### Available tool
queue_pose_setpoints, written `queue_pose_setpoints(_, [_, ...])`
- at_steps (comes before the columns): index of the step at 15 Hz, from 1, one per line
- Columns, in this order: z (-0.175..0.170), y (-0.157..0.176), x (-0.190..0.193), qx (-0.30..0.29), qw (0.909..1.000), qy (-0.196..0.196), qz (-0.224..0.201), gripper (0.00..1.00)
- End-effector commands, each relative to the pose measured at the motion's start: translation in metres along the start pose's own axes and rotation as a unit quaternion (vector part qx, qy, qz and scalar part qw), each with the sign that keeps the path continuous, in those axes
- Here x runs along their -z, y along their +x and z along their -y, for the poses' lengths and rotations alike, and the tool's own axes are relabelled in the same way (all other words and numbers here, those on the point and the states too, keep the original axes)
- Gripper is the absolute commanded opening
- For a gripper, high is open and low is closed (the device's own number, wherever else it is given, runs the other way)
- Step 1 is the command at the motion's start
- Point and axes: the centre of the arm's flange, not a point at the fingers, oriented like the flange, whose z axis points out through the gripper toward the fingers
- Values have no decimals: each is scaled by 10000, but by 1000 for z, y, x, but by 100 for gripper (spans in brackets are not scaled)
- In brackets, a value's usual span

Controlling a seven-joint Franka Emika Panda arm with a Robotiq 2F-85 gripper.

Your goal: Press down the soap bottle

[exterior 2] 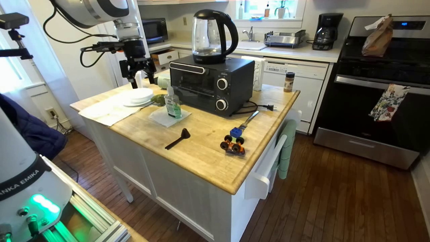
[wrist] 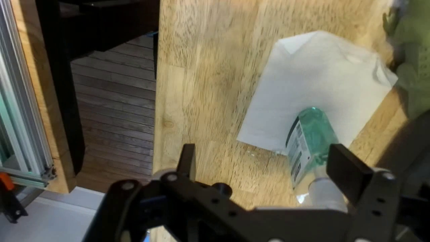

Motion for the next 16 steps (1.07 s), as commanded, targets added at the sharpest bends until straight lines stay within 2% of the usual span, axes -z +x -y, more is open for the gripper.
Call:
queue_pose_setpoints(1, [16,20,24,-993,9950,-118,51,100])
queue_pose_setpoints(2, [16,26,29,-1237,9921,-175,125,91])
queue_pose_setpoints(3, [17,32,33,-1455,9888,-228,248,74])
queue_pose_setpoints(7, [21,49,40,-1894,9801,-72,582,44])
queue_pose_setpoints(12, [20,65,41,-1845,9798,129,755,9])
queue_pose_setpoints(13, [21,68,38,-1790,9807,177,762,3])
queue_pose_setpoints(16, [23,76,39,-1677,9814,362,865,0])
